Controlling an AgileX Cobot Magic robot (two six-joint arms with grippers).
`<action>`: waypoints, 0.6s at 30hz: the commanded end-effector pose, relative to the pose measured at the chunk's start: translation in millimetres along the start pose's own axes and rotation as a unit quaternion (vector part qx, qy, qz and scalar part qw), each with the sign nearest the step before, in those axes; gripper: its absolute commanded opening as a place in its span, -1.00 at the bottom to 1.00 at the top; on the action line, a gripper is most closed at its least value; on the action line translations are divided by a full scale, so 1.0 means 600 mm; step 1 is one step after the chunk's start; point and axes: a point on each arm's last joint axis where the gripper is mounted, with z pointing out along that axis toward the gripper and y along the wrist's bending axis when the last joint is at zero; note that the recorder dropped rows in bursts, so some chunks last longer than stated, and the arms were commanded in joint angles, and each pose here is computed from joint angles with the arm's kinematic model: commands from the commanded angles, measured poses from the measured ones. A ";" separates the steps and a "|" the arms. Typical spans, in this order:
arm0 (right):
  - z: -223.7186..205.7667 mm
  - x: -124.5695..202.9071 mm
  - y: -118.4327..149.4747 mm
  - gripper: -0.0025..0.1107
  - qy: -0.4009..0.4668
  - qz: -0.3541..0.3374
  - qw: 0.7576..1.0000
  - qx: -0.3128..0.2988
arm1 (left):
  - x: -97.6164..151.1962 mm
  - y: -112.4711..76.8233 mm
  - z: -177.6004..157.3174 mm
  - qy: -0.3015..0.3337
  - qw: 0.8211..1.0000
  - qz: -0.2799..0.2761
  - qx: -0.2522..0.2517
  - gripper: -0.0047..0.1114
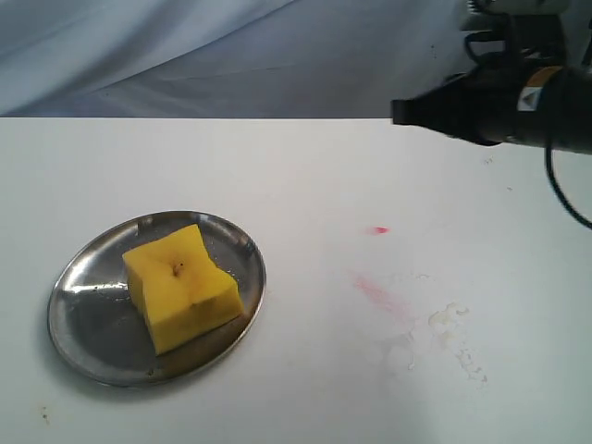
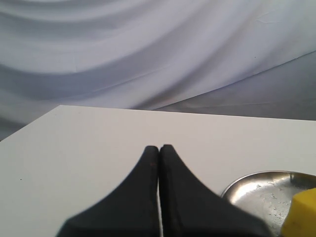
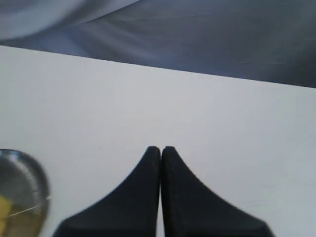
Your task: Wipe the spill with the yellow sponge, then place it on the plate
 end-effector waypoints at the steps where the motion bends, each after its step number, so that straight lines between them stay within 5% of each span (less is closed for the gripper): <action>1: -0.009 -0.012 -0.084 -0.96 -0.029 -0.018 0.997 0.066 | 0.002 0.000 0.000 0.000 1.000 0.000 -0.002 -0.92; 8: -0.059 -0.042 -0.146 -0.96 -0.082 0.014 0.989 0.123 | 0.002 0.000 0.000 0.000 1.000 0.000 -0.002 -0.92; 14: -0.136 -0.071 -0.133 -0.96 -0.159 -0.012 0.979 0.127 | 0.002 0.000 0.000 0.000 1.000 0.000 -0.002 -0.92; 18: -0.222 -0.035 -0.113 -0.96 -0.246 -0.023 0.961 0.122 | 0.002 0.000 0.000 0.000 1.000 0.000 -0.002 -0.92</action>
